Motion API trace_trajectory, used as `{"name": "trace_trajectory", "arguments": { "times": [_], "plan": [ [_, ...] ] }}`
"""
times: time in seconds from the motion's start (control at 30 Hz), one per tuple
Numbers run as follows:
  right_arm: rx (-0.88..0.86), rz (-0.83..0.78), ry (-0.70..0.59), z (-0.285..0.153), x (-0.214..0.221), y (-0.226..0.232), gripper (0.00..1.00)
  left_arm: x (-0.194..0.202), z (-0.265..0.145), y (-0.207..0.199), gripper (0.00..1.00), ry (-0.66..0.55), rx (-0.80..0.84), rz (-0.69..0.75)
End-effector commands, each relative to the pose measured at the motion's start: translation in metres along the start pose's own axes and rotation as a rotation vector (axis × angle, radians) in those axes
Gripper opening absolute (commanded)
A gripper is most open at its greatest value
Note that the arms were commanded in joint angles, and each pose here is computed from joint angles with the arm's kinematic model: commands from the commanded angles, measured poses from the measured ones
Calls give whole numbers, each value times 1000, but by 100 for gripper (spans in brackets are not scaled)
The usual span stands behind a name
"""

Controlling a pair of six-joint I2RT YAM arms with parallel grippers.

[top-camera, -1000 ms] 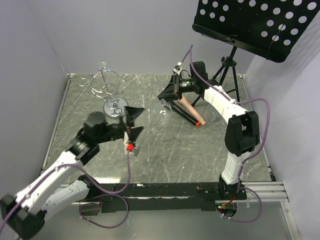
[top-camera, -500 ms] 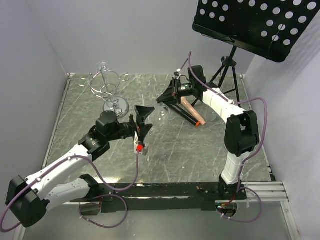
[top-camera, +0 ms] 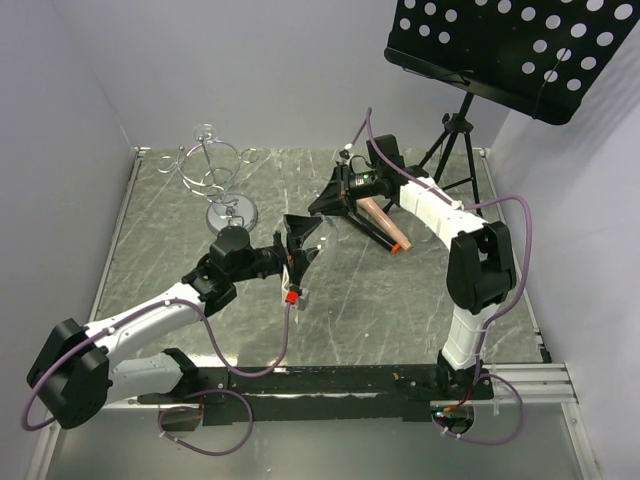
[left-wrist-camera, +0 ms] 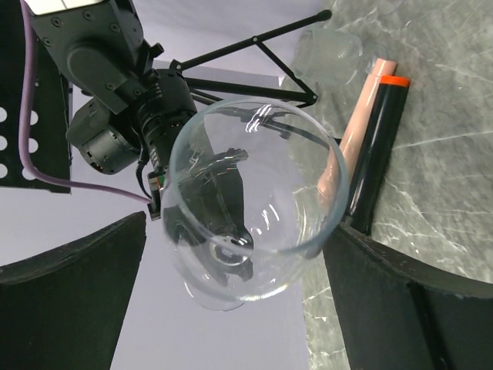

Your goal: Take the wine glass off the wine glass rack

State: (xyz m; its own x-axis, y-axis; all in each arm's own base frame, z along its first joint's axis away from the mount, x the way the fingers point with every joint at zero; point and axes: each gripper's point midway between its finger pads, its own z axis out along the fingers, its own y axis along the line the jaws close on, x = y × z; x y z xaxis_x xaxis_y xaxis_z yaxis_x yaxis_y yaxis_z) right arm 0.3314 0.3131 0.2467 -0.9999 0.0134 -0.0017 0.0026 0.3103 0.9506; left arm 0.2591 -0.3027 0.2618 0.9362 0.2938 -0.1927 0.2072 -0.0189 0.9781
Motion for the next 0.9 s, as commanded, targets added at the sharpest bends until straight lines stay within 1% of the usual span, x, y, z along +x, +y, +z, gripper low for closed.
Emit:
{"name": "trace_trajectory", "arguments": {
  "times": [0.0, 0.07, 0.3, 0.5, 0.57, 0.6, 0.67, 0.7, 0.73, 0.87],
  "plan": [
    [-34, -54, 34, -6, 10, 26, 0, -12, 3, 23, 100, -66, -107, 77],
    [-31, -54, 38, -5, 11, 25, 0, -14, 6, 20, 100, -86, -99, 80],
    [-32, -56, 47, -4, 14, 24, 0, -10, 12, 11, 98, -88, -60, 57],
    [-31, -50, 43, -4, 14, 23, 0, -10, 13, 4, 88, -90, -20, 33],
    [-29, -49, 42, -4, 13, 22, 2, -12, 13, 5, 84, -96, -20, 33],
    [-28, -46, 43, -4, 13, 22, 3, -13, 12, 6, 78, -99, -29, 29],
    [-29, -45, 44, -4, 13, 22, 6, -16, 11, 9, 71, -109, -39, 26],
    [-29, -43, 46, -4, 13, 21, 10, -16, 10, 9, 71, -109, -38, 27],
    [-28, -43, 44, -4, 12, 21, 19, -17, 10, 10, 71, -113, -42, 25],
    [-46, -49, 41, -6, 11, 25, 60, -21, 8, 18, 68, -123, -52, -5]
  ]
}}
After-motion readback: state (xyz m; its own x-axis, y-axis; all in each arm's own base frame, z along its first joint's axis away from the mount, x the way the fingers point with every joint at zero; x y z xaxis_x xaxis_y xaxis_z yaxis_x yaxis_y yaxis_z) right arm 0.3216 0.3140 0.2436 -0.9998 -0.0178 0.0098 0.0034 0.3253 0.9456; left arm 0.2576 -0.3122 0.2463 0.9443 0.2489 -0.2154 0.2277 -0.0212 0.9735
